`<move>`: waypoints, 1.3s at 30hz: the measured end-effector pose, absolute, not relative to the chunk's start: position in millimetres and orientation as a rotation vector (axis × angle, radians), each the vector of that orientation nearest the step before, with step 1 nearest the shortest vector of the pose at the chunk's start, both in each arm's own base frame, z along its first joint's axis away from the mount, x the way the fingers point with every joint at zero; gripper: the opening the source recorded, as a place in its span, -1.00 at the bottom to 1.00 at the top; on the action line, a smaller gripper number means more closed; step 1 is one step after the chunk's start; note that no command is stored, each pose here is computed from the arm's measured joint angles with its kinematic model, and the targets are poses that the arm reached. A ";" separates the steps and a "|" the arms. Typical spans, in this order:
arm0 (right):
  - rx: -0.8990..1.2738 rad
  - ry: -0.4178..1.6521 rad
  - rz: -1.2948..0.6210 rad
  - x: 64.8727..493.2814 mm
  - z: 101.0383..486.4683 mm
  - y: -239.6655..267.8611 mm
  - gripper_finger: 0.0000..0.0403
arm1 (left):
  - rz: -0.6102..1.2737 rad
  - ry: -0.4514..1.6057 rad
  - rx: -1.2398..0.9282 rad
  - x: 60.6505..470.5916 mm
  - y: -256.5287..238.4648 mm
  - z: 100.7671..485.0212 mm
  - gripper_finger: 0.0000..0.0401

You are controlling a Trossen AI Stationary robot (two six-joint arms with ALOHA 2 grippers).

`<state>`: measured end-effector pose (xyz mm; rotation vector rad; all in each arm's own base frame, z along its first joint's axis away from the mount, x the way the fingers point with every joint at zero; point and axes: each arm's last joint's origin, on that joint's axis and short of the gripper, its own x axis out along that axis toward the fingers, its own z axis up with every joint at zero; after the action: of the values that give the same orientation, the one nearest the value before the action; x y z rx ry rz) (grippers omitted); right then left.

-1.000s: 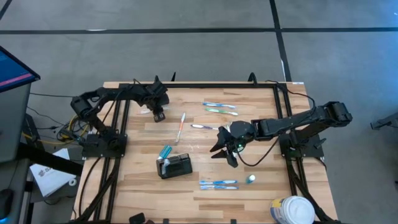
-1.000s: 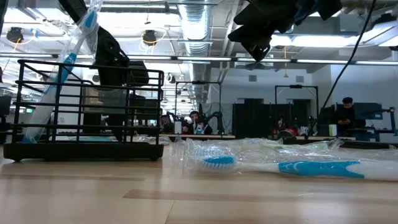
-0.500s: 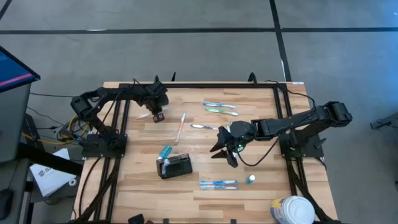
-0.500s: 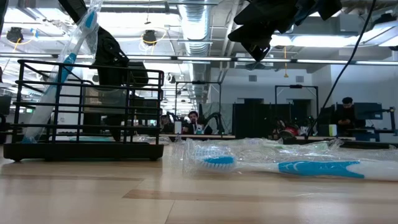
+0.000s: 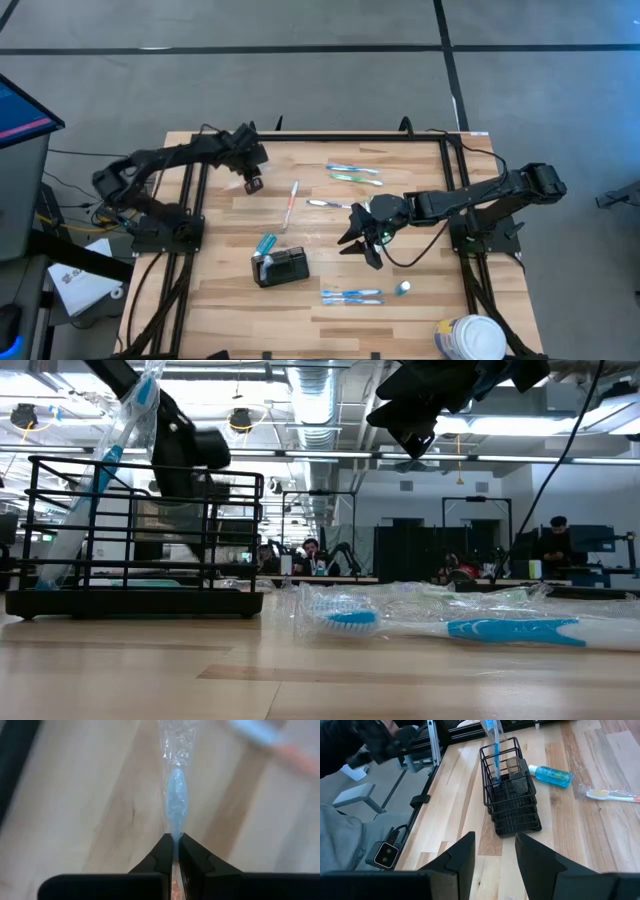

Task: Pick & Place toothbrushing station
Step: Put the white orange toothbrush into the black toothbrush rack

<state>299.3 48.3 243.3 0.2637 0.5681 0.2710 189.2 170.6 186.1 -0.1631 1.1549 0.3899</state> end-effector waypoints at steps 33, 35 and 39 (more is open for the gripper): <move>0.273 0.567 0.264 299.6 243.4 46.8 -0.35 | -0.047 0.458 -0.111 151.9 59.4 235.7 -0.96; 0.273 0.566 0.264 299.7 243.5 46.8 -0.35 | -0.069 0.425 -0.099 151.6 55.7 236.3 -0.96; 0.273 0.567 0.264 299.6 243.5 46.8 -0.35 | -0.113 0.375 -0.088 150.7 47.5 233.8 -0.96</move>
<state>299.6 46.8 243.5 0.2728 0.5665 0.2643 150.7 47.5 233.8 -0.0882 0.3750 -0.1135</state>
